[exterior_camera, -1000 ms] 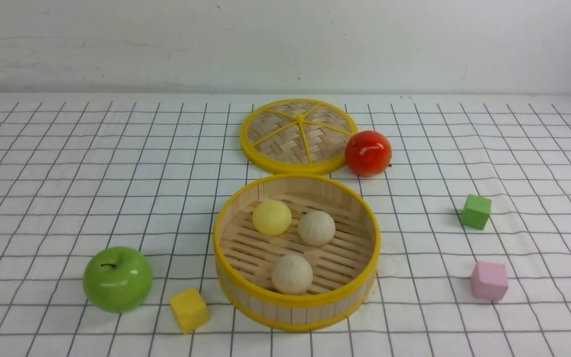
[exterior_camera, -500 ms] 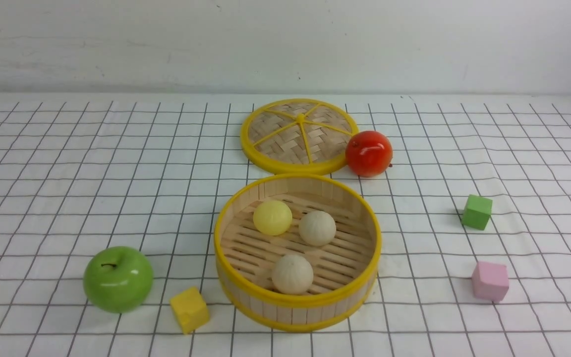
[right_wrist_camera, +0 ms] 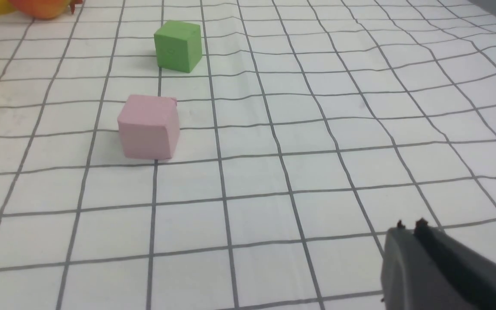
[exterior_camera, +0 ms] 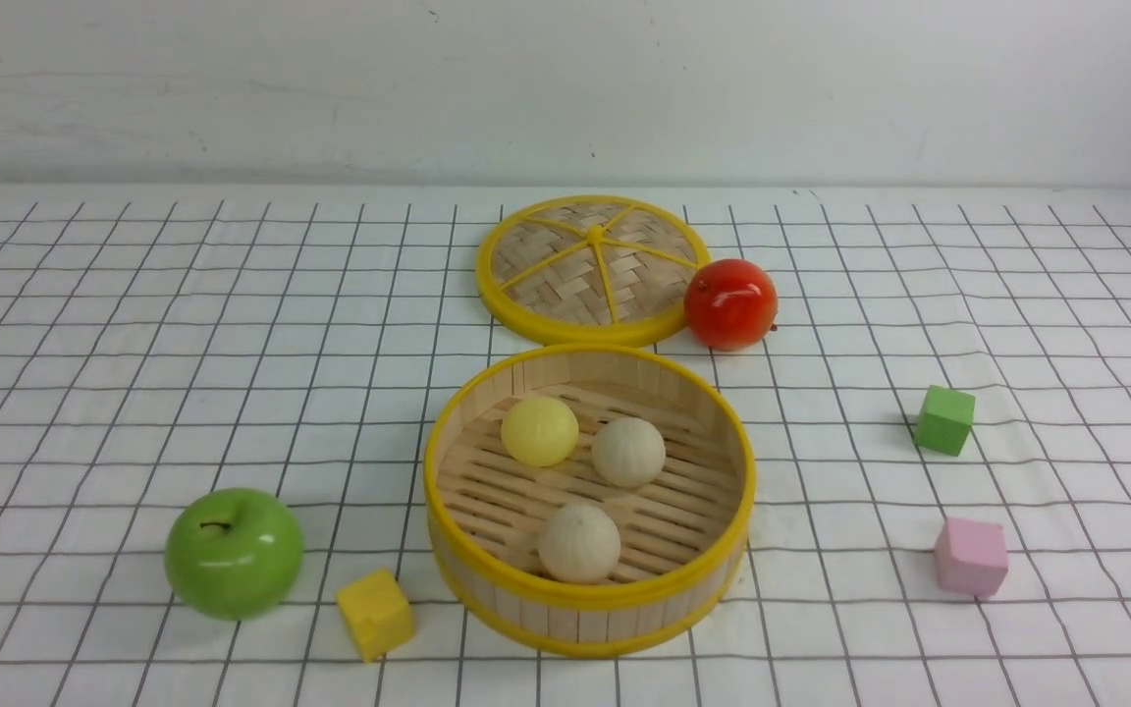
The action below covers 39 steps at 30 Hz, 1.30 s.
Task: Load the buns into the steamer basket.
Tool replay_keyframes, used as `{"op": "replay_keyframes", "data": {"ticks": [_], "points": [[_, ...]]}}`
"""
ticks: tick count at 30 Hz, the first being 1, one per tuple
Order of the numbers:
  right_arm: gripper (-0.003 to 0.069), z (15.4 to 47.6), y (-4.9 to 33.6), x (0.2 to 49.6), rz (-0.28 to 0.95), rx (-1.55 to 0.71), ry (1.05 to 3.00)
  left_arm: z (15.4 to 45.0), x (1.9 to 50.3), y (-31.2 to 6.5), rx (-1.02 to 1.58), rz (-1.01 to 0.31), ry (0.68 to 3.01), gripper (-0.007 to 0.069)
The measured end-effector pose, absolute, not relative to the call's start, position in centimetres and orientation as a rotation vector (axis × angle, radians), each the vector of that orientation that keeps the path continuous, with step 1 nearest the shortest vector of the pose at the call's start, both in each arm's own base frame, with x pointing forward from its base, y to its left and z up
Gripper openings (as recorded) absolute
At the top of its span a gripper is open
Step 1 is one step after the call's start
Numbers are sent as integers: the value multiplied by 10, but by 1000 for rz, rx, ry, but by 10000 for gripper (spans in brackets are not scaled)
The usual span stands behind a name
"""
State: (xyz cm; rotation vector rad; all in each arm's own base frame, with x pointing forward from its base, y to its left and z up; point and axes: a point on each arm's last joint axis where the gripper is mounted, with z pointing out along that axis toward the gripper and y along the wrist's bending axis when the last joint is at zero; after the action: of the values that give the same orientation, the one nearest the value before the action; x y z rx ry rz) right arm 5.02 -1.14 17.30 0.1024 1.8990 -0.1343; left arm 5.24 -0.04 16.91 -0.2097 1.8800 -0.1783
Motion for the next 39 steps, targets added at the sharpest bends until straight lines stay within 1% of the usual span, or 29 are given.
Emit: {"op": "replay_keyframes", "data": {"ticks": [39], "points": [[64,173,-11,50,-134,102,1899,169,52,0,-210,-179,1880,237]]}}
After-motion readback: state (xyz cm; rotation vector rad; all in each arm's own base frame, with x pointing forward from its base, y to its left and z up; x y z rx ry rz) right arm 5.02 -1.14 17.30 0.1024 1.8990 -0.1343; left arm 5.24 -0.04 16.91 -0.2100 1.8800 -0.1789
